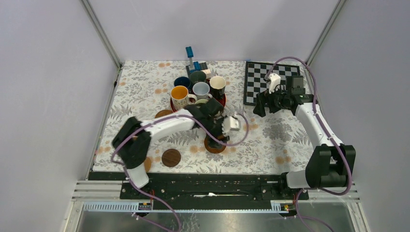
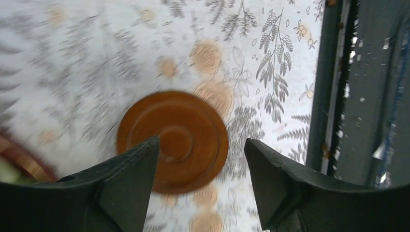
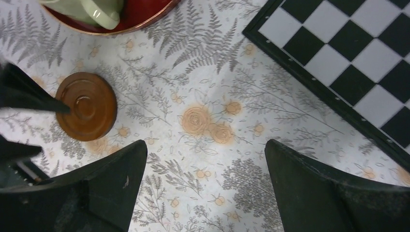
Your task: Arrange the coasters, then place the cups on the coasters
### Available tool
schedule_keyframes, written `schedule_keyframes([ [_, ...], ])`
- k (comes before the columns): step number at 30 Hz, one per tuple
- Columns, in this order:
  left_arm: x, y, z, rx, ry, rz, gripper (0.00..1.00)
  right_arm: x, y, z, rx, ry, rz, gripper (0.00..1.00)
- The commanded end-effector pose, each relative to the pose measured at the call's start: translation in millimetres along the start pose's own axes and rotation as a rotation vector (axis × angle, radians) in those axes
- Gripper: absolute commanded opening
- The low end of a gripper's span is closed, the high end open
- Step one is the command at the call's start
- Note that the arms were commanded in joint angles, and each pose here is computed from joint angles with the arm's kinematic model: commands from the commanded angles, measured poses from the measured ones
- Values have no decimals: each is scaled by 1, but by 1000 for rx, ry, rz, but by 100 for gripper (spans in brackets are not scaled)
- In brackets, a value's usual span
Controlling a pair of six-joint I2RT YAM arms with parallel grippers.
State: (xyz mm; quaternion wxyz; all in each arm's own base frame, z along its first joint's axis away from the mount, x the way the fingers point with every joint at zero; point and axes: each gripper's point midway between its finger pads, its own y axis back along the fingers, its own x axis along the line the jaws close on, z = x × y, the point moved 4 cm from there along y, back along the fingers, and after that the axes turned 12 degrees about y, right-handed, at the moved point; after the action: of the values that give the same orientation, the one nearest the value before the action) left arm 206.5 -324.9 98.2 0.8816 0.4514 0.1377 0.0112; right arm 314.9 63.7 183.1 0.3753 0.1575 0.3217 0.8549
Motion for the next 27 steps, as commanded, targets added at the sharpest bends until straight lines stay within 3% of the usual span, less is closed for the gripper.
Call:
schedule_keyframes([
  [1, -3, 95, 21, -260, 43, -18, 72, 33, -16, -5, 12, 15, 154, 98],
  [8, 22, 160, -46, -363, 291, 117, 72, 98, -62, -19, 188, 264, 215, 95],
  [17, 70, 238, -135, -515, 618, 456, 74, 153, -120, -21, 229, 365, 196, 96],
  [27, 108, 261, -199, -508, 802, 598, 75, 170, -148, -37, 304, 414, 169, 95],
])
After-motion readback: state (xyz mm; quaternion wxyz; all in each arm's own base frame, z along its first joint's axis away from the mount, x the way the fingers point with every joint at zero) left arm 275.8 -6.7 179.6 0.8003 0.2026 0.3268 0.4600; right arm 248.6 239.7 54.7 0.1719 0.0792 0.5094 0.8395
